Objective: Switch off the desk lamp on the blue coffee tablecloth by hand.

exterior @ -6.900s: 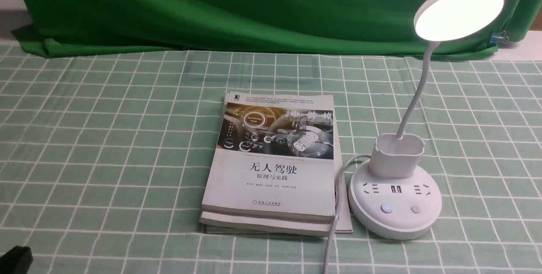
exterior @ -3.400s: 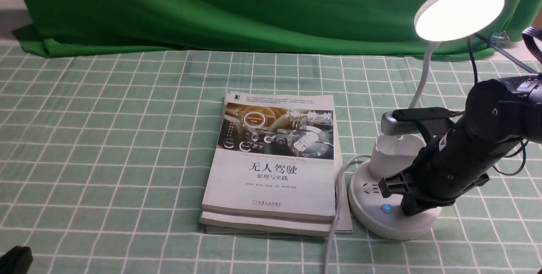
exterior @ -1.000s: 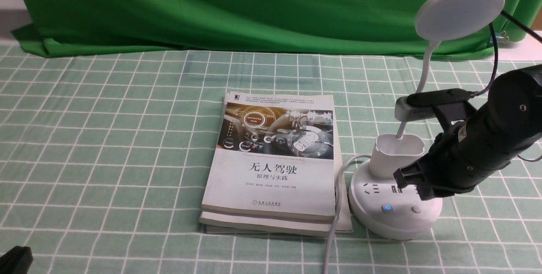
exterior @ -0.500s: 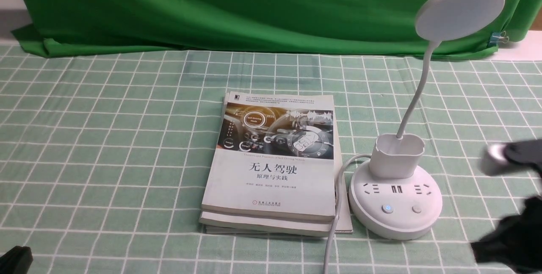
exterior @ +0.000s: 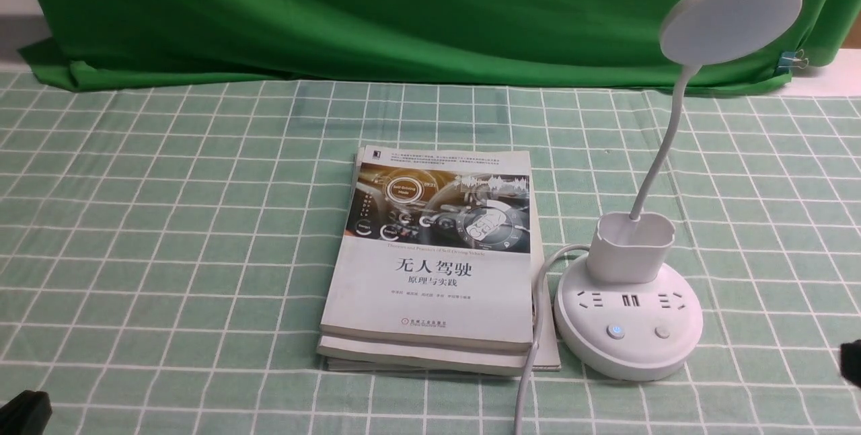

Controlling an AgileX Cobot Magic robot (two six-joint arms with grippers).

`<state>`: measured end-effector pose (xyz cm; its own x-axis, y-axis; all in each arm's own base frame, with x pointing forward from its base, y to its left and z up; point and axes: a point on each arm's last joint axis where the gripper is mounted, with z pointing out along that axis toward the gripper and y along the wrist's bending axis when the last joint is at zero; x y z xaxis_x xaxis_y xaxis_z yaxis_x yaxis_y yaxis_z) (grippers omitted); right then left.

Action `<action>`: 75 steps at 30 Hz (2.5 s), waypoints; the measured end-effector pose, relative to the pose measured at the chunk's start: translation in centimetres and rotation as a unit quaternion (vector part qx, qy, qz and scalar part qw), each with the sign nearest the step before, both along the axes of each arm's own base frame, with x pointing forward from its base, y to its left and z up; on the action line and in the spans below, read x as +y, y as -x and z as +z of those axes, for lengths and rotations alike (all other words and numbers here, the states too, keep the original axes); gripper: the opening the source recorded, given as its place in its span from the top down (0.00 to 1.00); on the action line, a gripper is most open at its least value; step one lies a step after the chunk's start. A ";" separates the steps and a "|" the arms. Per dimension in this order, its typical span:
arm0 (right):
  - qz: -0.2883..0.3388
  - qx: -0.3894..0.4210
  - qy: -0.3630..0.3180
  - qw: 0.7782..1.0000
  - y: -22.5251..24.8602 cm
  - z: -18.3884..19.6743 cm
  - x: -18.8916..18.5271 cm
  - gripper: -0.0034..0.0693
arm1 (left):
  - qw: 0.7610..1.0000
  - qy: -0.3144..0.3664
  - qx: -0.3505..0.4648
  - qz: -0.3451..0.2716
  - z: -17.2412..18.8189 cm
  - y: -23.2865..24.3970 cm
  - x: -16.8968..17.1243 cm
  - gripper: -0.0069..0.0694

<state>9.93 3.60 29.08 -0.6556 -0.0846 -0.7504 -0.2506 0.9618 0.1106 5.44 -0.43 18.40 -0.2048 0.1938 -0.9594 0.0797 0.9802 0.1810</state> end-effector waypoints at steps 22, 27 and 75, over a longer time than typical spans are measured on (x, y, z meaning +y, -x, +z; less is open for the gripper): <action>-0.080 -0.258 0.030 0.962 4.4 -10.5 -3.1 0.92 | 1.000 0.000 0.000 0.000 0.0 0.0 0.0 0.91; -0.080 -0.271 0.028 0.959 4.4 -10.3 -3.1 0.92 | 1.000 0.000 0.000 0.000 0.0 0.0 0.0 0.91; -0.080 -0.275 0.028 0.958 4.4 -10.3 -3.1 0.77 | 1.000 0.000 0.000 0.000 0.0 0.0 0.0 0.91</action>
